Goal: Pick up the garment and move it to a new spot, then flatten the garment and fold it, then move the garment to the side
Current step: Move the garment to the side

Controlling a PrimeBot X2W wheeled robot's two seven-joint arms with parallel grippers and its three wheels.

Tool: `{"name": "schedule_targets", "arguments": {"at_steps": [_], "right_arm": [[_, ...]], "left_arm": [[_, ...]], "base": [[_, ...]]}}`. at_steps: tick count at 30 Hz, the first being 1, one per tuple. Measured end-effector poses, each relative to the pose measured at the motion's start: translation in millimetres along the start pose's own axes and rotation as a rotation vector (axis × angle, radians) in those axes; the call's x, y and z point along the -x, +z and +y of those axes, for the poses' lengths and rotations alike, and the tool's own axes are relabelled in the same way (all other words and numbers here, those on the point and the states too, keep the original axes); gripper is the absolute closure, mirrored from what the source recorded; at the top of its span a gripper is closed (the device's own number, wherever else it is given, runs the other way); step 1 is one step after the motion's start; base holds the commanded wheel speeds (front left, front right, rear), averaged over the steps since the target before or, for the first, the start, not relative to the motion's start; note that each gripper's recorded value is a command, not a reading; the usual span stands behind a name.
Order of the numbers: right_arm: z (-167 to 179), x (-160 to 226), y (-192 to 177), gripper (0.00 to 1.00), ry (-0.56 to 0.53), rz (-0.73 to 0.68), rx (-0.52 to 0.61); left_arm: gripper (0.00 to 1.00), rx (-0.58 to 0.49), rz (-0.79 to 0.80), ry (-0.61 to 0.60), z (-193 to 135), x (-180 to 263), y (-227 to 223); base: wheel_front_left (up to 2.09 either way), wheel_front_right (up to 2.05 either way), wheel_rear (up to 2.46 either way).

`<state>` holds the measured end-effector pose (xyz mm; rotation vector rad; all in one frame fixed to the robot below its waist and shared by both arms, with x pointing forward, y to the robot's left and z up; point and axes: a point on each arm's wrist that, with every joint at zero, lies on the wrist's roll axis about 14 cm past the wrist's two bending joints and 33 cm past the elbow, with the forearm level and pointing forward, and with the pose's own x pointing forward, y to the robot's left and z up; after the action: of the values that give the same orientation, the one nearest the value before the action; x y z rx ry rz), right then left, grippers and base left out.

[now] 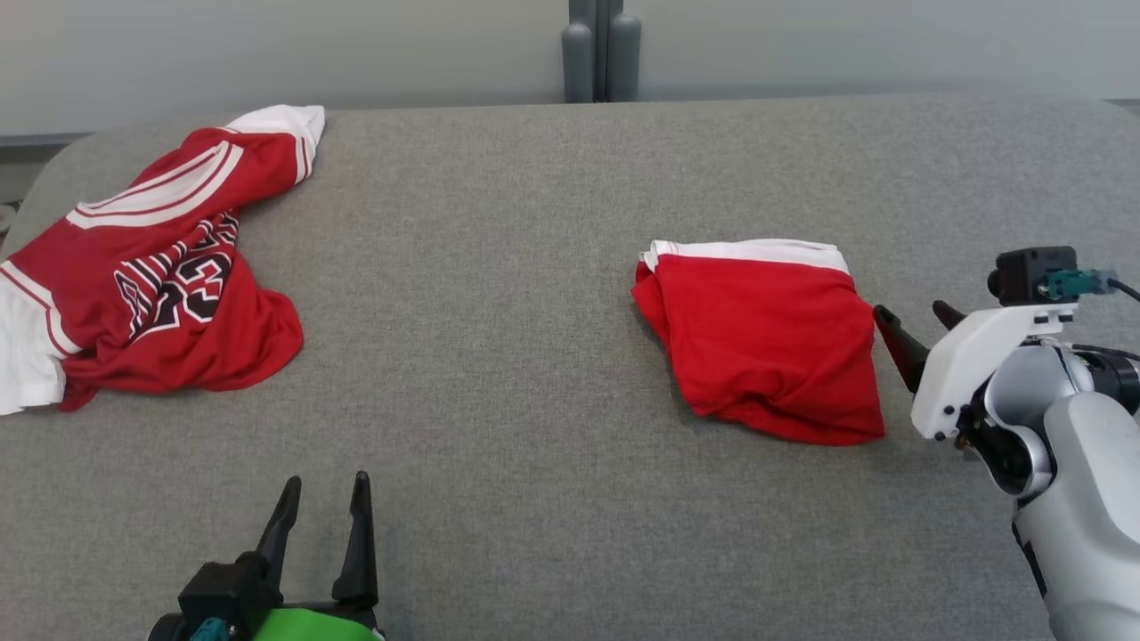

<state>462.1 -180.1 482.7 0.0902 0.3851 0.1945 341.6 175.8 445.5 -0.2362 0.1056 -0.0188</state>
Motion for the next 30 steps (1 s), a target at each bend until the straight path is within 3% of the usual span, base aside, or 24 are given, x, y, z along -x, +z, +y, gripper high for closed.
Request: {"name": "schedule_targets", "arguments": {"at_steps": [5,8,14,30], "right_arm": [[9,-30,-38,0.0,0.026,0.241,-0.06],[8,-43,-51,0.0,0.022,0.306,-0.066],[30,-61,-72,0.0,0.072,0.386,-0.1],[13,-66,-79,0.0,0.035,0.411,-0.125]], "left_arm": [[0.0,-0.005,0.025,-0.029,-8,-15,-7],[0.0,-0.007,0.027,-0.027,-7,-19,-7],[0.0,-0.011,0.031,0.014,6,-17,-8],[0.0,-0.004,0.025,0.021,7,-16,-6]], "base": [[0.0,0.0,0.0],[0.0,0.0,0.0],[0.0,0.0,0.0],[0.0,0.0,0.0]]}}
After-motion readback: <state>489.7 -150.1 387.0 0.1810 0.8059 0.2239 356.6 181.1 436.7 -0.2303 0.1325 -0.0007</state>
